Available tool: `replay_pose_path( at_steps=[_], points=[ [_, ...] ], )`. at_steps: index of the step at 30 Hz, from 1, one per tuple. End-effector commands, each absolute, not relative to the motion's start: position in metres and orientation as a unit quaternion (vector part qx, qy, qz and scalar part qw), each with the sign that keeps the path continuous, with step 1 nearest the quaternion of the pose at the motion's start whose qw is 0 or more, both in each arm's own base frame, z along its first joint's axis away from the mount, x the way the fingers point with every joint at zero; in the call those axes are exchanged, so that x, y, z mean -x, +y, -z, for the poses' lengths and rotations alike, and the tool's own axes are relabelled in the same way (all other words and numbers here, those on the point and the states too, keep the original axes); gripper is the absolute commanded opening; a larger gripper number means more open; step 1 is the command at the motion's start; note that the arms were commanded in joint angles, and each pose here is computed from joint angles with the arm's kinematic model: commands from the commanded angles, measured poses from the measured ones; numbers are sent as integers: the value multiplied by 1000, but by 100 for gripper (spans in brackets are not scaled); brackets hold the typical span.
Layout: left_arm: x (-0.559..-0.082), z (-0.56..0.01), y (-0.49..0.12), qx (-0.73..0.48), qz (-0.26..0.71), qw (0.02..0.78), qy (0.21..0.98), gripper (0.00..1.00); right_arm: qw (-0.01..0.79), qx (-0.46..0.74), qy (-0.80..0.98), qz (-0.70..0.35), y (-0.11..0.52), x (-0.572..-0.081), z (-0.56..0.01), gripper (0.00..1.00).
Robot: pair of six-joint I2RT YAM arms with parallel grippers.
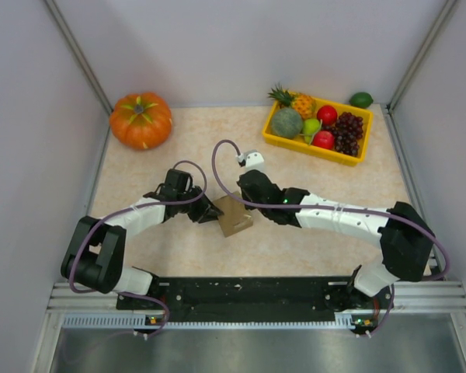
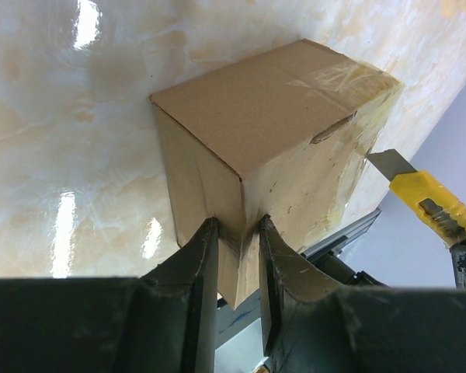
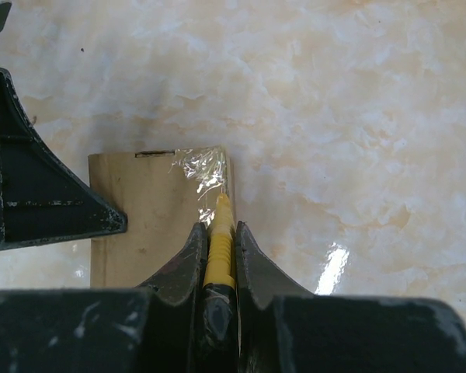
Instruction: Unpack the express box
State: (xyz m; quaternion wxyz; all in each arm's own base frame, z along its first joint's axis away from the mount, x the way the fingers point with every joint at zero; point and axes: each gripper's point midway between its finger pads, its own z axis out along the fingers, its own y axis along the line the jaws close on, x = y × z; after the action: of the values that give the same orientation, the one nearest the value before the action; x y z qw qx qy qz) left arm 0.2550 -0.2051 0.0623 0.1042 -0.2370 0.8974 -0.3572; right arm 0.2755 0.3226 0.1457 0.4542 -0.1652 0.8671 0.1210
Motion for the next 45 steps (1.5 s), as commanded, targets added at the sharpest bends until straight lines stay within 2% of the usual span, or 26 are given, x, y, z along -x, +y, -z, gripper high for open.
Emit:
replay_pose_path(
  at_steps=[1,8,25,45],
  points=[
    [-255,-51,-196,233,332,112,907,1,462,178,862,-112,321,-272,-158,0],
    [-251,-46,-196,217,329,106,913,2,505,178,828,-164,330,-273,-200,0],
    [-248,-40,-198,200,330,91,918,2,490,178,838,-161,336,-284,-178,0],
    [-250,-37,-196,205,316,88,922,0,484,170,851,-110,321,-292,-156,0]
  ],
)
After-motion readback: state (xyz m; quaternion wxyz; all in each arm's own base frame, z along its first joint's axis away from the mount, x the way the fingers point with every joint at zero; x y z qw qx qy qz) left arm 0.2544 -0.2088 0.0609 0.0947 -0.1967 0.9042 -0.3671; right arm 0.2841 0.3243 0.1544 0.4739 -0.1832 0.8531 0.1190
